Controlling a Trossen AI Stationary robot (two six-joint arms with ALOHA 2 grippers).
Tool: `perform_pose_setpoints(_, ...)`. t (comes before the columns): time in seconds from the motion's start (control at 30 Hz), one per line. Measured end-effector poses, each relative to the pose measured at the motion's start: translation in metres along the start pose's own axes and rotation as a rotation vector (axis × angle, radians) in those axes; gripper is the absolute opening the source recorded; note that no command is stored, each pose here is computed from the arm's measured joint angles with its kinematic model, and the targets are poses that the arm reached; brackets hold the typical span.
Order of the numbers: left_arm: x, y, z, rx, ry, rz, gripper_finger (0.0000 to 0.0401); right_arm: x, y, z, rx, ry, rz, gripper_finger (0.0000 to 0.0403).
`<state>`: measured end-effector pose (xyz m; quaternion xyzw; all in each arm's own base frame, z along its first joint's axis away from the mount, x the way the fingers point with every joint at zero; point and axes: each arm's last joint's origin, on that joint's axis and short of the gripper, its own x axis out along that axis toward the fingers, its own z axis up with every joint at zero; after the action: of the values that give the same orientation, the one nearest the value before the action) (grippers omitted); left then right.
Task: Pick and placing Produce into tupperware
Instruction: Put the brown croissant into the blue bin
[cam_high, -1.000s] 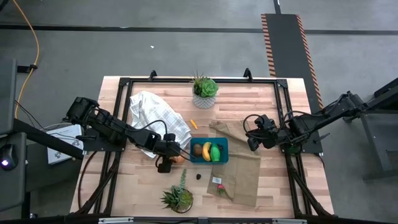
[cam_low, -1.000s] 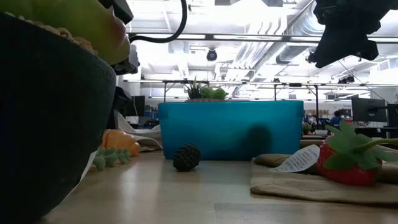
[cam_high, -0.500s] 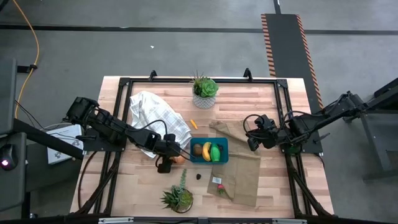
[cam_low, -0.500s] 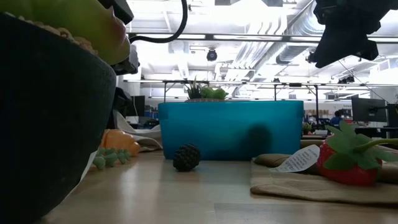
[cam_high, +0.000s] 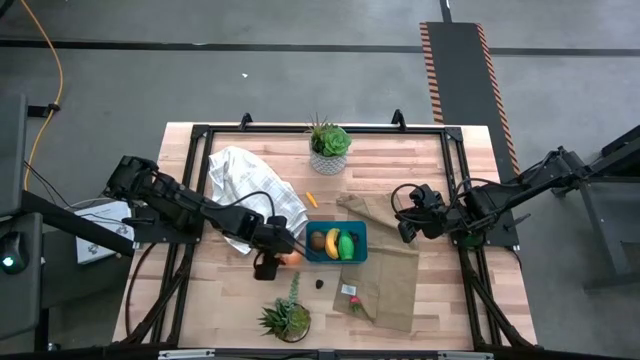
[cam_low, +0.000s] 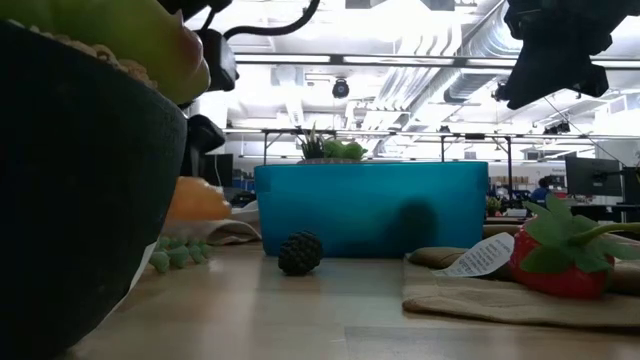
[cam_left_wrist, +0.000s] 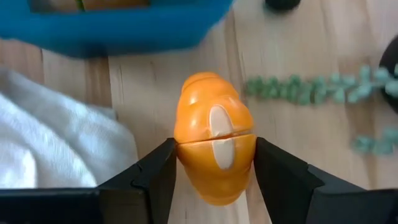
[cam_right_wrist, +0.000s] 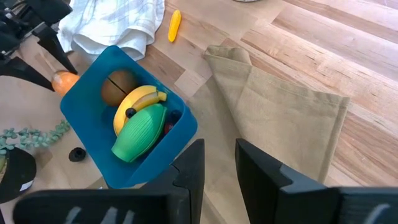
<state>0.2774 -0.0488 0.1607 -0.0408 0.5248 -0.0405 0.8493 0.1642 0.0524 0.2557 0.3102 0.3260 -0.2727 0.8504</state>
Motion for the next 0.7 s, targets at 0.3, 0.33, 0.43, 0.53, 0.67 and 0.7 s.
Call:
perform_pose_setpoints(0.3,-0.017,-0.004,0.016,-0.003,0.066,-0.018,0.0183,0.0,0.0,0.0,-0.006,0.0,0.0,0.0081)
perform_pose_setpoints(0.33,-0.019,-0.005,0.018,-0.003,0.064,-0.018,0.0183,0.0,0.0,0.0,-0.006,0.0,0.0,0.0081)
perform_pose_setpoints(0.43,-0.025,-0.007,0.026,-0.01,0.052,-0.02,0.0183,0.0,0.0,0.0,-0.006,0.0,-0.001,0.0081)
perform_pose_setpoints(0.53,-0.032,-0.008,0.033,-0.014,0.047,-0.031,0.0183,0.0,0.0,0.0,-0.008,0.001,-0.001,0.0081)
perform_pose_setpoints(0.67,-0.043,-0.01,0.043,-0.032,0.059,-0.031,0.0183,0.0,-0.001,0.0,-0.013,0.004,-0.008,0.0081)
perform_pose_setpoints(0.7,-0.046,-0.011,0.044,-0.037,0.066,-0.031,0.0183,0.0,-0.001,-0.001,-0.015,0.005,-0.01,0.0081)
